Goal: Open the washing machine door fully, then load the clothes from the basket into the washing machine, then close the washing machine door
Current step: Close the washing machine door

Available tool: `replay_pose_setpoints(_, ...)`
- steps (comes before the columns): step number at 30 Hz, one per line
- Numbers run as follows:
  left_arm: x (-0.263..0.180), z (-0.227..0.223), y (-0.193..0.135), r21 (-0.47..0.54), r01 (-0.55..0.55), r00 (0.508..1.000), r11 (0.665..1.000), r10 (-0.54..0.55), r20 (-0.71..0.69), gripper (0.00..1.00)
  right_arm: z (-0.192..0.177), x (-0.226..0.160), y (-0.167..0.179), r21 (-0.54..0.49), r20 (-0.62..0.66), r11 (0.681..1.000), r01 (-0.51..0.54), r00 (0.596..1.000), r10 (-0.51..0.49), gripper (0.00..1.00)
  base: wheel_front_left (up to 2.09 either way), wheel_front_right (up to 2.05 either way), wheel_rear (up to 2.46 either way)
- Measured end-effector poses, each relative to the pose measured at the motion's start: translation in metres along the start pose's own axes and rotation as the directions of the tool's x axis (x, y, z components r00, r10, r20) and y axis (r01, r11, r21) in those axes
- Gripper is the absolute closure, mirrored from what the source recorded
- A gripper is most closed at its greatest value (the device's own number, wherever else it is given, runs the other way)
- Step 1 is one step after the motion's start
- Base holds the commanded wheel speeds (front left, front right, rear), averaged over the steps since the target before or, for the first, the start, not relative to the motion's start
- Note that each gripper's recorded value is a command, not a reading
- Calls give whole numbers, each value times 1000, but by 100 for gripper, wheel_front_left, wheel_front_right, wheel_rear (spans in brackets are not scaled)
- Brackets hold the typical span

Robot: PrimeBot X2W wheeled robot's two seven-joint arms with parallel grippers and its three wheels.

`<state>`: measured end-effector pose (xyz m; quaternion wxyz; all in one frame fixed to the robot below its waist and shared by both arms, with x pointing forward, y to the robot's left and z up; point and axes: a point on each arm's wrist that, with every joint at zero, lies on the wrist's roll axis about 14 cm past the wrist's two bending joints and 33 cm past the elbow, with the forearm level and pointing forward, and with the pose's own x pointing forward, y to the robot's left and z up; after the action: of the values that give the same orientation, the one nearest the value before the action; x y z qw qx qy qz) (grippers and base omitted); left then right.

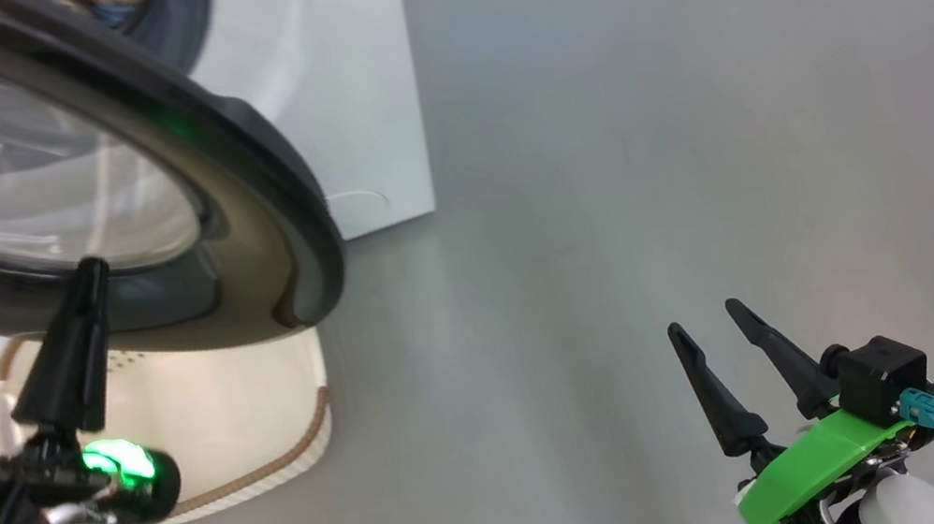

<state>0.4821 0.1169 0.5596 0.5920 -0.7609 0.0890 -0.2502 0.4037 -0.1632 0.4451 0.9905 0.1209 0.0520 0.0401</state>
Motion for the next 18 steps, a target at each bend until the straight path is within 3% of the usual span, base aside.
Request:
replay_pose_setpoints(8, -40, 11, -27, 72, 14, 991, 997, -23, 133, 100, 15, 1, 18, 2, 43, 999, -50, 998, 50, 0, 0, 0, 0)
replay_pose_setpoints(18, -84, 14, -41, 91, 8, 965, 996, -32, 262, 100, 21, -11, 35, 0, 62, 996, -94, 994, 94, 0, 0, 0, 0)
